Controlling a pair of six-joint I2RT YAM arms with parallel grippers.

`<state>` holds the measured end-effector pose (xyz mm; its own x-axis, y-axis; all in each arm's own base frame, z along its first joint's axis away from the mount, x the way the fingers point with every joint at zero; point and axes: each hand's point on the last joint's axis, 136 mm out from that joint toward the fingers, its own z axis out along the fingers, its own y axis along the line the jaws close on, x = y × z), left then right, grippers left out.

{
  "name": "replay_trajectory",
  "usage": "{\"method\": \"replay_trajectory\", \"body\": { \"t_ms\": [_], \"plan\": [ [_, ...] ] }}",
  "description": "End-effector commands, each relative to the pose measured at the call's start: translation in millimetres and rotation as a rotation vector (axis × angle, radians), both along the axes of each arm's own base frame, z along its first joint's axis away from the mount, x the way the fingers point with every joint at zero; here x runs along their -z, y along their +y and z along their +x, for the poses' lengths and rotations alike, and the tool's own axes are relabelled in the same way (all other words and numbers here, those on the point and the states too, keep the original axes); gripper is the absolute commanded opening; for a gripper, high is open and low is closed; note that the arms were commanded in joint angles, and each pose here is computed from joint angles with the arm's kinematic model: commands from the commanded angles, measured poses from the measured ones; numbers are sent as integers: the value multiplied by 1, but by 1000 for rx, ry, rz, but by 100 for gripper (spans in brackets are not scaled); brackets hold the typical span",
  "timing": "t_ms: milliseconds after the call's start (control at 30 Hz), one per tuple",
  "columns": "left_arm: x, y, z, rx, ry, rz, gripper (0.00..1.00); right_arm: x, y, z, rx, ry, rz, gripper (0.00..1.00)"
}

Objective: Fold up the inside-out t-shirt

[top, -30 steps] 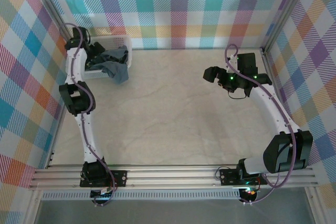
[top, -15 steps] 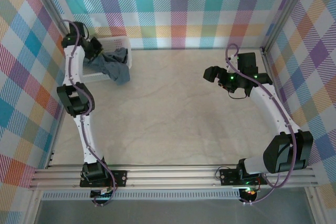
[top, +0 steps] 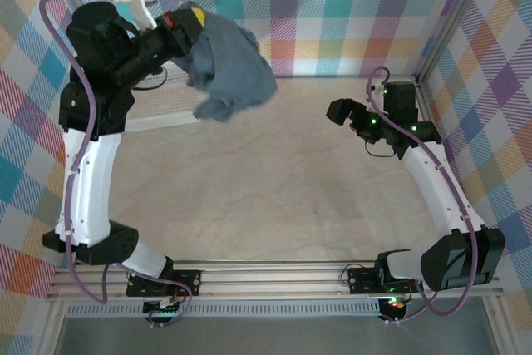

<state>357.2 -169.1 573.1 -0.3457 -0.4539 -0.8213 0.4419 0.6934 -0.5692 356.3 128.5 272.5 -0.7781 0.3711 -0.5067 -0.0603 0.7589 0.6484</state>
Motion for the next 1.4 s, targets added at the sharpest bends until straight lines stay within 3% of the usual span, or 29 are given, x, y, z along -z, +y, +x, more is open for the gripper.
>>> {"method": "replay_trajectory", "body": {
  "t_ms": [0, 67, 167, 200, 267, 367, 467, 600, 700, 800, 933, 967, 1000, 1067, 1100, 1133, 1167, 1367],
  "plan": [
    [124, -6, 58, -80, 255, 179, 0, 6, -5, -3, 22, 6, -13, 100],
    [169, 1, 60, -114, 346, 241, 3, 11, -6, -5, 23, 20, -24, 100],
    [235, 6, 55, -116, 469, 319, 47, 19, -6, -8, 16, 43, -35, 100],
    [253, 11, 51, -129, 506, 347, 57, 22, -6, -9, 7, 55, -39, 100],
    [276, 23, 40, -161, 553, 401, 67, 30, -5, -13, -13, 76, -68, 100],
    [307, 41, 18, -203, 617, 466, 74, 53, -1, -21, -44, 91, -191, 100],
    [347, 41, -6, -184, 739, 431, 75, 80, 13, -28, -111, 120, -293, 100],
    [414, 18, -37, -79, 961, 292, 77, 112, 54, -30, -265, 195, -283, 100],
    [453, 18, -47, -84, 1051, 285, 78, 141, 76, -24, -316, 263, -280, 100],
    [471, 2, -48, -3, 1076, 245, 78, 163, 95, -10, -323, 304, -233, 99],
    [497, -26, -53, 148, 1144, 232, 77, 181, 125, 11, -325, 319, -150, 91],
    [506, -28, -57, 163, 1173, 253, 75, 185, 129, 15, -319, 321, -145, 88],
    [516, -27, -59, 167, 1202, 279, 66, 189, 133, 21, -311, 321, -144, 81],
    [524, -21, -60, 143, 1214, 319, 37, 194, 136, 31, -300, 321, -154, 59],
    [523, -17, -58, 126, 1201, 337, 17, 196, 137, 36, -297, 314, -167, 40],
    [518, -13, -54, 106, 1185, 351, 0, 196, 136, 40, -292, 313, -180, 13],
    [512, -8, -52, 87, 1172, 362, 0, 195, 136, 41, -296, 309, -187, 0],
    [439, 40, -31, -61, 1016, 343, 0, 136, 108, 35, -235, 119, -235, 0]
  ]
}}
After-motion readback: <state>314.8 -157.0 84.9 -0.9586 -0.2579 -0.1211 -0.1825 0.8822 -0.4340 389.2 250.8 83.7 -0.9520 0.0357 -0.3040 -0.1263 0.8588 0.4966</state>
